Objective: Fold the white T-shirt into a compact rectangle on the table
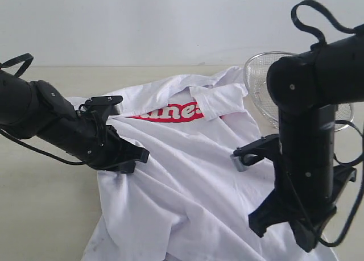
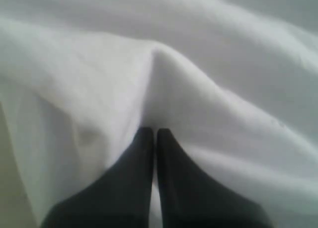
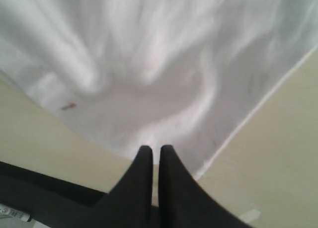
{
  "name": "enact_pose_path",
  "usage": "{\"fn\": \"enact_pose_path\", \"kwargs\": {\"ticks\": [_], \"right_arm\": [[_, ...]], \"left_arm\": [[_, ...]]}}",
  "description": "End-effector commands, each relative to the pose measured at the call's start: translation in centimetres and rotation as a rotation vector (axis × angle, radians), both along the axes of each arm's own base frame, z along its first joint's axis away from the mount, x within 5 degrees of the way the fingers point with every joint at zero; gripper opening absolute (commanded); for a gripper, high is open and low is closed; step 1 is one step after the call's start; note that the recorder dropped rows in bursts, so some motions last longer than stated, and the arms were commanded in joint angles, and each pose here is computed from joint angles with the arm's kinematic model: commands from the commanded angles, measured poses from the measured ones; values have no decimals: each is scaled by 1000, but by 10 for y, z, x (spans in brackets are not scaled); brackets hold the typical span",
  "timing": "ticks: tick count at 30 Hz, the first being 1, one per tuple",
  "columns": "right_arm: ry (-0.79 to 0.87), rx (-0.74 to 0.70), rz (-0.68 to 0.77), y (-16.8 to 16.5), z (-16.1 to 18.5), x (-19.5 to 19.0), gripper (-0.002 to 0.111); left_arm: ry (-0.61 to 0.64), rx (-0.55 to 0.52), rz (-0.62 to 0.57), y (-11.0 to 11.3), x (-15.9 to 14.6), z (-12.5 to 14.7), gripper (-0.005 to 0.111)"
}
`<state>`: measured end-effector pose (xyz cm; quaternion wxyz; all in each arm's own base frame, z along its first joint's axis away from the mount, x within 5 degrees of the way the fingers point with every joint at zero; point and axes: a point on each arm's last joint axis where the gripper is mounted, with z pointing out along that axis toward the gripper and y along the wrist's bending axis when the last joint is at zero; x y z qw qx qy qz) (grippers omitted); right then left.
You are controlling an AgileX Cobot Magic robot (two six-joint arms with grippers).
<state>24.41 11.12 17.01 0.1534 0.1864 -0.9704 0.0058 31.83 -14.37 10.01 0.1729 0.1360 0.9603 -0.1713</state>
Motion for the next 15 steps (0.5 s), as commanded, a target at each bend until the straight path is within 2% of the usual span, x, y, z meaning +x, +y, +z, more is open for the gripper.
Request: {"fn": "enact_pose_path", "kwargs": {"ticks": [1, 4, 5, 6, 8, 11, 12, 15], "right_arm": [[-20, -38, 3, -12, 10, -17, 0], [-67, 23, 51, -11, 24, -20, 0], [-186, 136, 7, -1, 28, -13, 0], [-227, 181, -12, 3, 28, -9, 0], [-268, 198, -22, 7, 20, -1, 0], [-241, 182, -31, 10, -2, 8, 0], [-183, 168, -18, 12, -19, 9, 0], [-108, 120, 2, 10, -39, 10, 0]], "left_arm": [[15, 45, -17, 7, -3, -13, 5], [-7, 38, -17, 7, -2, -5, 5], [-38, 25, -23, 7, -2, 8, 5], [-52, 17, -27, 6, -2, 14, 5], [-75, -13, -43, 5, -5, 32, 5], [-113, -53, -66, 4, -10, 59, 5], [-123, -72, -72, 4, -15, 71, 5], [-19, -121, -115, 4, -38, 78, 5]]}}
